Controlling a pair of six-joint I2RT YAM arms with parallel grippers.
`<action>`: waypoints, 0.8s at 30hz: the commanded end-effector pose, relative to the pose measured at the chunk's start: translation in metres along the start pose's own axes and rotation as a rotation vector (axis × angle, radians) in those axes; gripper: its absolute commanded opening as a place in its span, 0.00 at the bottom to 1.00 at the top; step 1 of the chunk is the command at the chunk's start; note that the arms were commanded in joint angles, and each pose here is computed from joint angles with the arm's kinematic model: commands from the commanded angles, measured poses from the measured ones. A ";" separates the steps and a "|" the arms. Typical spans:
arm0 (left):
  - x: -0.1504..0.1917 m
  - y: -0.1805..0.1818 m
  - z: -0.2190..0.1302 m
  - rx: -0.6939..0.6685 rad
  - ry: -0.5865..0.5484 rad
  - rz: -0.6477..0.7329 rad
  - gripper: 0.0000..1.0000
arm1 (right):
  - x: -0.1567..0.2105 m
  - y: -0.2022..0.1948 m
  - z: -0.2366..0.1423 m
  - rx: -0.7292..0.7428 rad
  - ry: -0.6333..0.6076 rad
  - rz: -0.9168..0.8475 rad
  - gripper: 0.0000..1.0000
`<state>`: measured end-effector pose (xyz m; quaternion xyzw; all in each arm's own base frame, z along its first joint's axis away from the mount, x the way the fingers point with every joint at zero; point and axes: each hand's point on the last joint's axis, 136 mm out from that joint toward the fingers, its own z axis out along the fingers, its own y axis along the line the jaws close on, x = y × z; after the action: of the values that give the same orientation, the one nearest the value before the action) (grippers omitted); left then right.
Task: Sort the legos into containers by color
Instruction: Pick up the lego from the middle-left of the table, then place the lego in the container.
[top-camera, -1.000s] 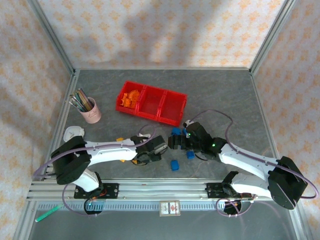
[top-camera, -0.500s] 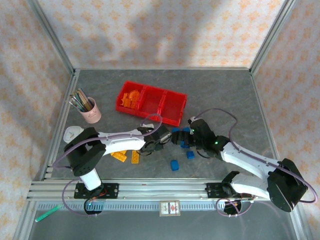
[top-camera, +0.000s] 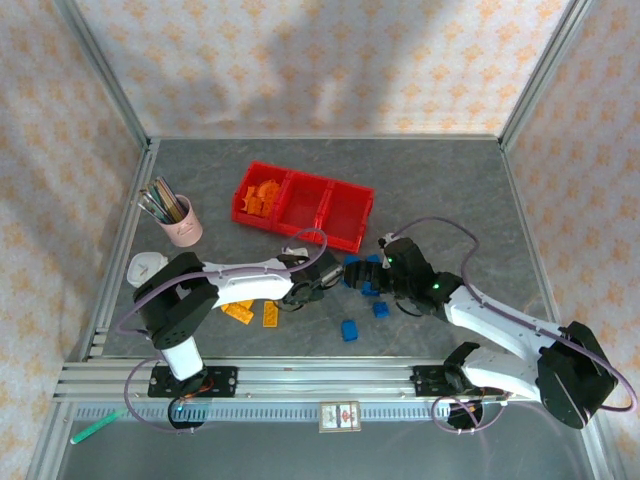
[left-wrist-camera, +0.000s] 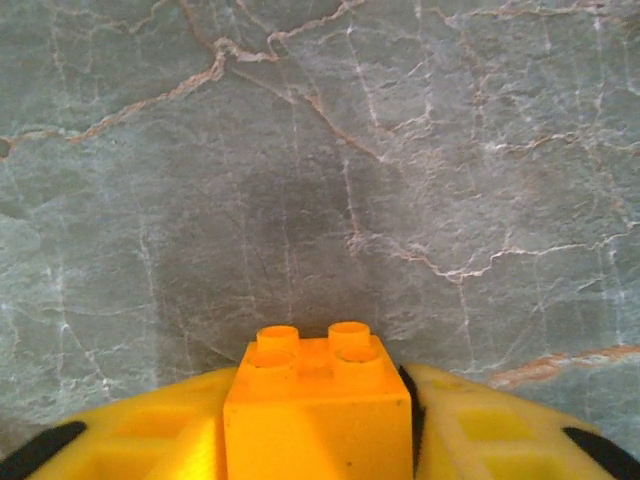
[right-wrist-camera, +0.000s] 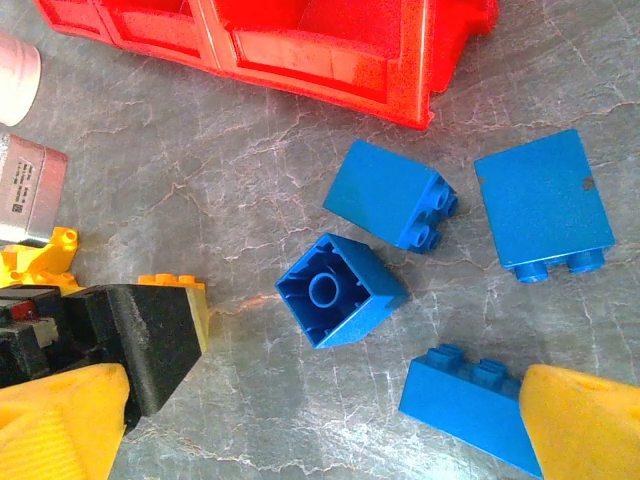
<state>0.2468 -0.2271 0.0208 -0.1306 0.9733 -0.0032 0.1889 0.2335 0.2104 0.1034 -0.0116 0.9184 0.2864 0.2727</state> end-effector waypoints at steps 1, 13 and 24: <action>-0.010 0.010 0.002 -0.036 -0.045 0.011 0.41 | -0.007 0.003 -0.004 -0.015 -0.021 0.019 1.00; -0.083 0.009 -0.051 0.003 -0.200 0.022 0.32 | -0.043 0.021 -0.018 -0.071 -0.072 0.047 1.00; -0.240 -0.030 -0.074 0.067 -0.373 0.052 0.31 | -0.096 0.010 -0.013 -0.039 -0.143 0.153 1.00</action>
<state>0.4222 -0.1988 0.1947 -0.1450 0.9135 -0.0474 0.3772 0.2951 0.1965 0.1522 0.0640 0.8973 0.3144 0.3033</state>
